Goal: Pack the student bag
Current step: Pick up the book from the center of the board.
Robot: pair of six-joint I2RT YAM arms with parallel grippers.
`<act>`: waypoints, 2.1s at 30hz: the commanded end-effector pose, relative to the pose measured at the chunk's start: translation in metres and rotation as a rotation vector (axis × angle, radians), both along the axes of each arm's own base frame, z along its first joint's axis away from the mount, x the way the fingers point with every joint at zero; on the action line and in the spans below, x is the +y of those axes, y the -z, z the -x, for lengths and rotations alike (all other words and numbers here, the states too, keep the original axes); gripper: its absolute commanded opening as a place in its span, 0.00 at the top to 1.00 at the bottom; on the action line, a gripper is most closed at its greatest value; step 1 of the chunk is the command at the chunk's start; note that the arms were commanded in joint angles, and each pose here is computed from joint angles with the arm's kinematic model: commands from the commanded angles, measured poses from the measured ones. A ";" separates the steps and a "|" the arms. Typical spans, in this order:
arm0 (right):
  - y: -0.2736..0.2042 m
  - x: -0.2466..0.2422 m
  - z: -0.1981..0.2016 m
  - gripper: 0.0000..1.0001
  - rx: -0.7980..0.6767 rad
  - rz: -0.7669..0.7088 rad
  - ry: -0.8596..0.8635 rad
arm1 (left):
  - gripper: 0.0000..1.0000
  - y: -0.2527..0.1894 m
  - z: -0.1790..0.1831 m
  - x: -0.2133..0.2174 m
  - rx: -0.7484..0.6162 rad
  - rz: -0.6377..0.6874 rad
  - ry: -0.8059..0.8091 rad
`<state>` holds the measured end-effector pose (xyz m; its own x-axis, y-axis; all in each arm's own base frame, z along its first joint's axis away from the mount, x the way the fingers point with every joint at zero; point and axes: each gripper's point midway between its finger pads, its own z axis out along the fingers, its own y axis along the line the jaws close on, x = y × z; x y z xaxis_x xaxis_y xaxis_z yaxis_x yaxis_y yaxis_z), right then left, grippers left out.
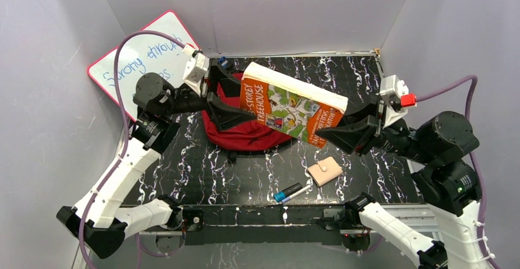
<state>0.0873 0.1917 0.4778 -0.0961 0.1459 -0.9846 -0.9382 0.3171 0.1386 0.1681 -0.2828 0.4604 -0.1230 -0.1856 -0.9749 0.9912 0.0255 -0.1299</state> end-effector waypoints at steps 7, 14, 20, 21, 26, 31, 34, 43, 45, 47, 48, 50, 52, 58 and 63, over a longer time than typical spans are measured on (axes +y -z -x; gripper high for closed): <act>-0.034 -0.004 0.021 1.00 -0.165 -0.059 -0.063 | 0.48 -0.042 0.041 0.012 -0.106 0.084 0.144; -0.033 0.005 0.018 1.00 -0.192 -0.091 -0.107 | 0.55 -0.038 0.041 0.008 -0.068 0.077 0.205; -0.024 0.014 0.007 1.00 -0.173 -0.073 -0.123 | 0.76 -0.034 0.043 0.006 -0.051 0.069 0.241; -0.024 0.015 0.006 1.00 -0.175 -0.073 -0.123 | 0.81 -0.034 0.044 0.006 -0.049 0.069 0.244; -0.020 0.019 -0.005 1.00 -0.169 -0.070 -0.105 | 1.00 -0.033 0.041 0.005 -0.026 0.077 0.239; -0.024 0.020 -0.014 0.39 -0.207 -0.095 -0.072 | 1.00 -0.038 0.037 0.003 -0.029 0.104 0.235; -0.023 0.021 -0.015 0.28 -0.210 -0.116 -0.072 | 1.00 -0.044 0.038 0.004 -0.043 0.125 0.239; -0.012 0.027 -0.014 0.26 -0.162 -0.162 -0.115 | 1.00 -0.059 0.030 0.006 -0.070 0.211 0.165; -0.011 0.026 -0.015 0.27 -0.150 -0.190 -0.098 | 1.00 -0.060 0.026 0.006 -0.067 0.229 0.139; -0.010 0.024 -0.017 0.28 -0.142 -0.218 -0.082 | 1.00 -0.061 0.026 0.006 -0.073 0.230 0.139; -0.010 0.023 -0.017 0.29 -0.139 -0.229 -0.078 | 1.00 -0.060 0.026 0.006 -0.074 0.227 0.144; -0.011 0.023 -0.017 0.33 -0.137 -0.247 -0.076 | 1.00 -0.059 0.027 0.005 -0.078 0.220 0.156; -0.014 0.023 -0.015 0.36 -0.140 -0.257 -0.081 | 1.00 -0.058 0.028 0.005 -0.080 0.216 0.162; -0.015 0.026 -0.018 0.45 -0.120 -0.261 -0.094 | 1.00 -0.055 0.031 0.005 -0.083 0.202 0.179; -0.013 0.029 -0.023 0.78 -0.091 -0.270 -0.094 | 1.00 -0.054 0.030 0.005 -0.084 0.205 0.165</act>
<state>0.1109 0.2216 0.4742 -0.0616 0.3474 -0.9357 -0.9702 0.1994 0.1379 0.1480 -0.2863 0.4928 -0.1744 -0.2856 -0.9423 0.9753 -0.1819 -0.1253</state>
